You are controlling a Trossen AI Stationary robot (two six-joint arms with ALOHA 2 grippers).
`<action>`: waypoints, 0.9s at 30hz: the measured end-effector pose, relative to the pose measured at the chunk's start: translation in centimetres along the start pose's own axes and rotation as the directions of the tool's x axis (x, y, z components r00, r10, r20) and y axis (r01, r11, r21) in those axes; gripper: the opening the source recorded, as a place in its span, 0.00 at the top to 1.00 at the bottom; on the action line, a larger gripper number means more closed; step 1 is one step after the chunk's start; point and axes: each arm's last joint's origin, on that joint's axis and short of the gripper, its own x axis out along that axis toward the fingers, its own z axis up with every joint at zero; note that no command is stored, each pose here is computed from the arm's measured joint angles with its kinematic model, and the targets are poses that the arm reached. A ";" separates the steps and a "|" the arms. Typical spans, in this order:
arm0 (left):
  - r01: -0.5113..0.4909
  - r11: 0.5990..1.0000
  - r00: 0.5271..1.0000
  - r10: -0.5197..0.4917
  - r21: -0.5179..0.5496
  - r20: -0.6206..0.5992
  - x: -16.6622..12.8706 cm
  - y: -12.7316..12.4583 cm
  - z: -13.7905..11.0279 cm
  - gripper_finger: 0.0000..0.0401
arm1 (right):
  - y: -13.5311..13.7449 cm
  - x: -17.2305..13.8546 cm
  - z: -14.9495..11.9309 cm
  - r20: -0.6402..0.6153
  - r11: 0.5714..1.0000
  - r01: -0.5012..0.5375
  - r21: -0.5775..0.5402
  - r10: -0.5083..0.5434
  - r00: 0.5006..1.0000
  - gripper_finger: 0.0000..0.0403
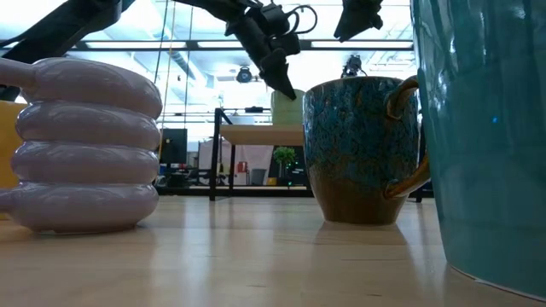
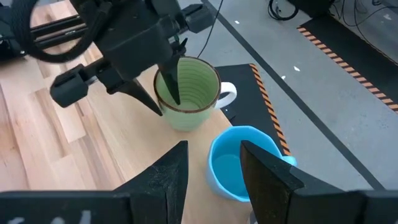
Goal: Place coffee mugs
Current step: Put the green mug on the shelf
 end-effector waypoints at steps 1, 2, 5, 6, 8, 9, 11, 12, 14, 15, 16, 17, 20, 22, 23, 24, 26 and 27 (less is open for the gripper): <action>0.007 1.000 1.000 -0.007 -0.009 0.010 -0.2 0.1 0.0 0.68 | 0.0 0.0 0.0 0.000 1.000 0.000 -0.003 0.000 1.000 0.63; 0.016 1.000 1.000 -0.015 -0.013 0.023 -0.4 0.2 0.0 0.68 | 0.0 0.0 0.0 0.000 1.000 0.000 -0.003 0.000 1.000 0.63; 0.015 1.000 0.998 -0.013 -0.026 0.059 -1.9 0.6 0.1 0.68 | 0.0 0.0 0.0 0.000 1.000 0.000 -0.004 0.000 1.000 0.63; 0.006 0.999 0.998 -0.004 -0.032 0.068 -2.4 0.7 0.1 0.68 | 0.0 0.0 0.0 0.000 1.000 0.001 -0.004 -0.001 1.000 0.63; -0.013 0.999 0.996 0.017 -0.046 0.082 -3.7 1.2 0.0 0.68 | 0.0 0.0 0.0 0.000 1.000 0.001 -0.006 -0.001 1.000 0.63; -0.023 0.998 0.996 0.027 -0.053 0.088 -4.2 1.4 0.0 0.68 | 0.0 0.0 0.0 0.000 1.000 0.001 -0.006 -0.001 1.000 0.63; -0.044 0.996 0.994 0.051 -0.079 0.098 -5.5 2.1 -0.4 0.68 | 0.0 0.0 0.0 0.000 1.000 0.001 -0.006 -0.001 1.000 0.63; -0.055 0.993 0.993 0.065 -0.101 0.102 -6.1 2.5 -0.6 0.68 | 0.0 0.0 0.0 0.000 1.000 0.001 -0.006 -0.001 1.000 0.63; -0.091 0.984 0.990 0.107 -0.154 0.097 -7.1 3.6 -1.3 0.68 | 0.0 0.0 0.0 0.000 1.000 0.001 -0.006 -0.001 1.000 0.63; -0.114 0.976 0.989 0.130 -0.185 0.077 -7.3 4.3 -1.9 0.68 | 0.0 0.0 0.0 0.000 1.000 0.001 -0.006 -0.001 1.000 0.63; -0.133 0.967 0.987 0.148 -0.219 0.054 -7.5 4.9 -2.5 0.68 | 0.0 0.0 0.0 0.000 1.000 0.001 -0.006 -0.001 1.000 0.63; -0.141 0.956 0.987 0.156 -0.256 0.037 -7.6 5.5 -3.1 0.68 | 0.0 0.0 0.0 0.000 1.000 0.001 -0.006 -0.001 1.000 0.63; -0.143 0.934 0.988 0.156 -0.326 0.014 -8.0 6.8 -4.4 0.68 | 0.0 0.0 0.0 0.000 1.000 0.001 -0.006 -0.001 1.000 0.63; -0.128 0.950 0.991 0.130 -0.286 -0.013 -8.2 6.9 -5.0 0.68 | 0.0 0.0 0.0 0.000 1.000 0.001 -0.006 -0.001 1.000 0.63; -0.115 0.960 0.993 0.110 -0.256 -0.034 -8.1 6.7 -5.2 0.68 | 0.0 0.0 0.0 0.000 1.000 0.001 -0.006 -0.001 1.000 0.63; -0.096 0.969 0.995 0.087 -0.227 -0.048 -7.8 6.4 -5.3 0.68 | 0.0 0.0 0.0 0.000 1.000 0.001 -0.006 -0.001 1.000 0.63; -0.046 0.981 0.997 0.034 -0.191 -0.065 -7.0 5.8 -5.4 0.69 | 0.0 0.0 0.0 0.003 1.000 0.001 -0.010 -0.001 1.000 0.63; -0.011 0.983 0.997 -0.003 -0.185 -0.076 -6.3 5.5 -5.7 0.70 | 0.0 0.0 0.1 0.006 1.000 0.001 -0.011 -0.001 1.000 0.63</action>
